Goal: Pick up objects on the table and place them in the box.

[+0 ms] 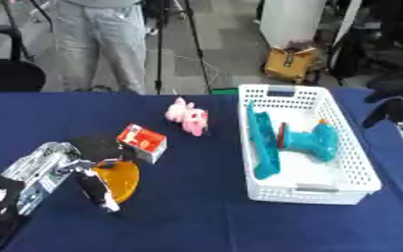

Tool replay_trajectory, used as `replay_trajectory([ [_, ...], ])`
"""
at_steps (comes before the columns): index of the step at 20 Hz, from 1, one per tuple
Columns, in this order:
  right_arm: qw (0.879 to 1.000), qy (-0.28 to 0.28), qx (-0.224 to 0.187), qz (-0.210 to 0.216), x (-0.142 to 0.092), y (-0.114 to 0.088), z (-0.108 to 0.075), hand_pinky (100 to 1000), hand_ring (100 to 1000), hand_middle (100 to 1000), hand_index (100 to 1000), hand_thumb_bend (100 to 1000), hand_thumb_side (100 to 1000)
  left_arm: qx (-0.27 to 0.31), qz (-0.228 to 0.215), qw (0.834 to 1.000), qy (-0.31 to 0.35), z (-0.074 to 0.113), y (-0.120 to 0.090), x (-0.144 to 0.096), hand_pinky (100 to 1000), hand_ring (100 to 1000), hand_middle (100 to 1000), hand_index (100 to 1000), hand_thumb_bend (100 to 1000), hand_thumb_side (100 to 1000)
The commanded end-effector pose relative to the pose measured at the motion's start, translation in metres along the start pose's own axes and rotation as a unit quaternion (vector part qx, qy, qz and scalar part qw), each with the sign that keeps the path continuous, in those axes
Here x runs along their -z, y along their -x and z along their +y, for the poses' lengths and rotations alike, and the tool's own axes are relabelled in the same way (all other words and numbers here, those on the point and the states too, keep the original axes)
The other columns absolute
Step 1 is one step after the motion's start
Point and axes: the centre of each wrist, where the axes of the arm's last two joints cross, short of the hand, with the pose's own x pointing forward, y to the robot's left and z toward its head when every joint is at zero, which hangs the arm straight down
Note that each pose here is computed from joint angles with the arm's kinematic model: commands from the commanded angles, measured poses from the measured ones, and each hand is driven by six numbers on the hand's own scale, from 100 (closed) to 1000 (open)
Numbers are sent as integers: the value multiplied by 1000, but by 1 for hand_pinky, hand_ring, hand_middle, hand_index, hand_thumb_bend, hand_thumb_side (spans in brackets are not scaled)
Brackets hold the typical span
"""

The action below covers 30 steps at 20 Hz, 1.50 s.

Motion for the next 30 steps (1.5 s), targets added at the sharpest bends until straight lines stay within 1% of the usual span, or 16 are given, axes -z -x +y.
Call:
replay_trajectory([
  [1,1000,-3,-9,-10,5,-6,-5,498,490,625,780,156,608,6,12,1000,-19,13,7,-8,566,761,851,901,747,516],
  [2,1000,-3,-9,-10,5,-6,-5,498,490,625,780,155,608,5,13,1000,-20,13,7,-8,546,750,849,899,655,442],
  [4,1000,-3,-9,-9,4,-5,-5,498,490,625,780,155,608,3,17,1000,-25,14,8,-9,532,744,847,897,570,365],
  [5,1000,-2,-9,-9,4,-5,-5,498,490,625,780,155,608,2,19,999,-27,14,8,-9,532,744,847,897,570,365],
  [6,1000,-2,-9,-9,4,-5,-5,498,490,625,780,156,608,2,19,999,-28,15,8,-10,521,739,847,896,545,338],
  [7,1000,-2,-9,-9,4,-5,-5,498,490,625,780,156,608,2,20,999,-29,16,9,-11,519,737,846,896,539,327],
  [9,1000,-2,-9,-9,4,-5,-6,498,490,625,780,156,608,3,19,999,-31,18,9,-12,518,736,846,896,536,325],
  [10,1000,-2,-9,-9,4,-5,-6,498,490,625,780,156,608,3,19,999,-31,19,10,-13,502,727,844,894,504,298],
  [15,1000,-2,-11,-6,3,-5,-6,498,490,625,780,157,608,6,6,999,-33,31,18,-25,495,720,842,893,498,312],
  [16,1000,-2,-11,-6,3,-5,-6,498,490,625,780,156,608,6,3,999,-32,33,19,-27,490,716,843,894,486,321],
  [19,1000,-2,-12,-5,2,-5,-7,498,490,625,780,156,608,3,-3,1000,-31,43,24,-35,486,716,842,893,494,322],
  [24,1000,-2,-12,-5,2,-5,-7,498,490,625,780,157,608,5,-11,999,-40,57,25,-43,482,714,841,892,490,318],
  [27,1000,-4,-11,-5,2,-5,-6,499,490,625,780,157,608,11,-26,997,-66,79,21,-47,470,704,840,889,470,311],
  [30,1000,-6,-10,-5,3,-4,-6,499,490,625,780,156,608,13,-42,996,-78,96,14,-43,468,701,841,888,466,300],
])
